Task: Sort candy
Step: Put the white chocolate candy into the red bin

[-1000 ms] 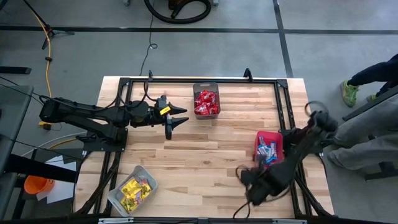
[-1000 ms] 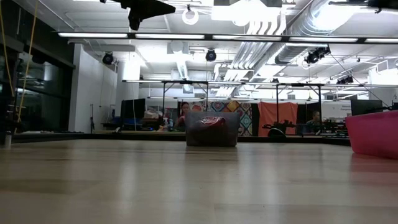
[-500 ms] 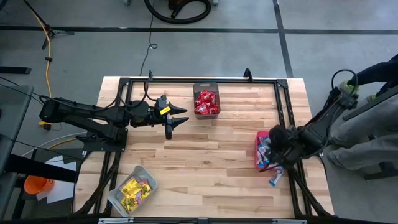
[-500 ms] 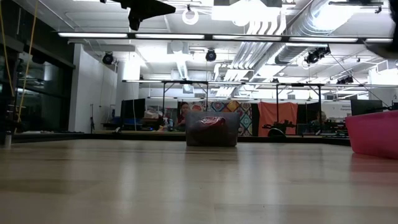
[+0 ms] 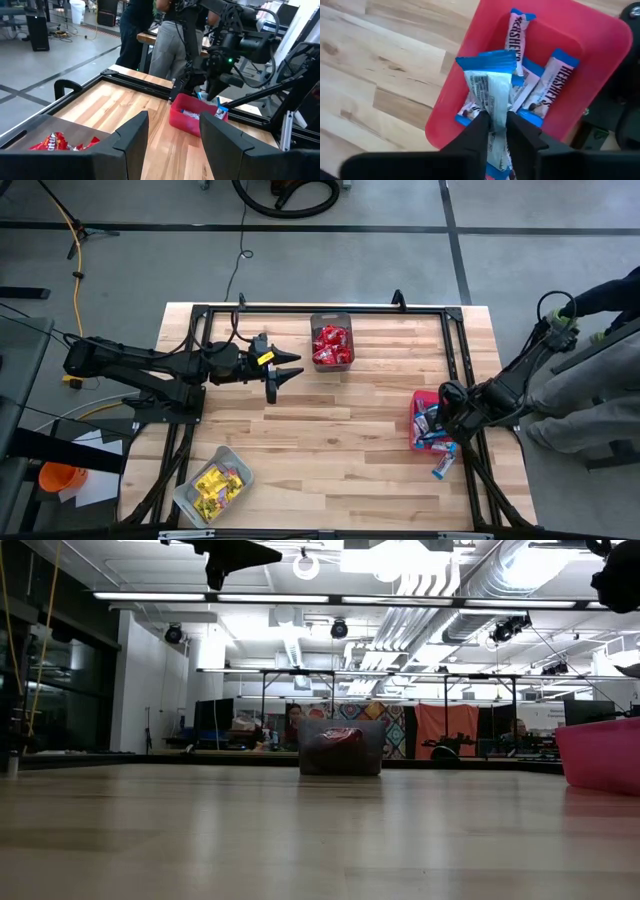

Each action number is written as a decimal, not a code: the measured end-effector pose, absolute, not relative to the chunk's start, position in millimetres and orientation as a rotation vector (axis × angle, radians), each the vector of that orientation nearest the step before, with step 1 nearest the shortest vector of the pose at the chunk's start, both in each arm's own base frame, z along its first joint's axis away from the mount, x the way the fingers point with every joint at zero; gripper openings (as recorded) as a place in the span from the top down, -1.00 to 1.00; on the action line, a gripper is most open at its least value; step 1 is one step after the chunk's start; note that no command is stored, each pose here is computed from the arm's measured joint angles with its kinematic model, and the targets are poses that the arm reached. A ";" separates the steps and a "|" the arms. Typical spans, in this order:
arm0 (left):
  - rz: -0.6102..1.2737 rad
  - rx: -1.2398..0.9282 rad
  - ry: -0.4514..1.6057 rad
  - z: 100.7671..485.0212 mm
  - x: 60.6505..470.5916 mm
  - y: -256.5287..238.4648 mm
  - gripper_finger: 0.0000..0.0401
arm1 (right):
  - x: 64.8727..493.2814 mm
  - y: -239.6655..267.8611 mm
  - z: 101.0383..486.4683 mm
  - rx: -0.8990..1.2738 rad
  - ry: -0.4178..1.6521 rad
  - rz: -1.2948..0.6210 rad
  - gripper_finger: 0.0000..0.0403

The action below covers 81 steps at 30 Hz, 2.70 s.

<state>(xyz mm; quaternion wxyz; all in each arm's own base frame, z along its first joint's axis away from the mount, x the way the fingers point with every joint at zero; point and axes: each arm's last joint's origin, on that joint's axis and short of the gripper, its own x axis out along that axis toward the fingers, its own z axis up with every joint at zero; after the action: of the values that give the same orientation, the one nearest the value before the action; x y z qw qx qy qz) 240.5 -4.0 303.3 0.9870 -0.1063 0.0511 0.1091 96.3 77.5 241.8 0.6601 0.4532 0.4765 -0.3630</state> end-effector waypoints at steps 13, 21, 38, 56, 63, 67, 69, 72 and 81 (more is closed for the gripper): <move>0.227 -0.212 0.104 303.1 240.5 -3.7 0.18 | 96.1 79.0 271.5 1.000 1.165 -0.604 0.09; 0.227 -0.210 0.109 302.6 240.4 -3.8 0.18 | 117.3 79.0 363.4 0.893 0.571 -0.372 0.08; 0.226 -0.209 0.113 302.2 240.3 -3.8 0.18 | 219.8 120.9 381.0 0.495 0.772 -0.095 0.08; 0.224 -0.209 0.113 302.3 240.4 -3.9 0.18 | 238.4 104.1 359.9 0.710 0.903 -0.098 0.08; 0.222 -0.164 0.118 302.3 240.4 -3.9 0.18 | 218.2 134.1 291.3 1.060 1.339 -0.120 0.08; 0.221 -0.158 0.119 302.3 240.4 -3.9 0.18 | 189.7 153.6 247.3 1.232 1.609 -0.338 0.08; 0.222 -0.158 0.119 302.3 240.4 -3.8 0.18 | 178.1 163.4 231.8 1.289 1.662 -0.418 0.08; 0.221 -0.157 0.119 302.3 240.4 -3.9 0.18 | 164.5 173.6 213.1 1.360 1.689 -0.515 0.08; 0.222 -0.157 0.119 302.2 240.4 -3.9 0.18 | 139.6 169.4 176.7 1.425 1.619 -0.872 0.08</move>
<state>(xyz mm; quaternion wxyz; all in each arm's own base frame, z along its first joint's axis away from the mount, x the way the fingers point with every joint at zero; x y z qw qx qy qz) 240.4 -3.9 302.2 0.9890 -0.0782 0.0594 0.1104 139.6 169.4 176.7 0.3963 0.5623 0.6389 -0.3443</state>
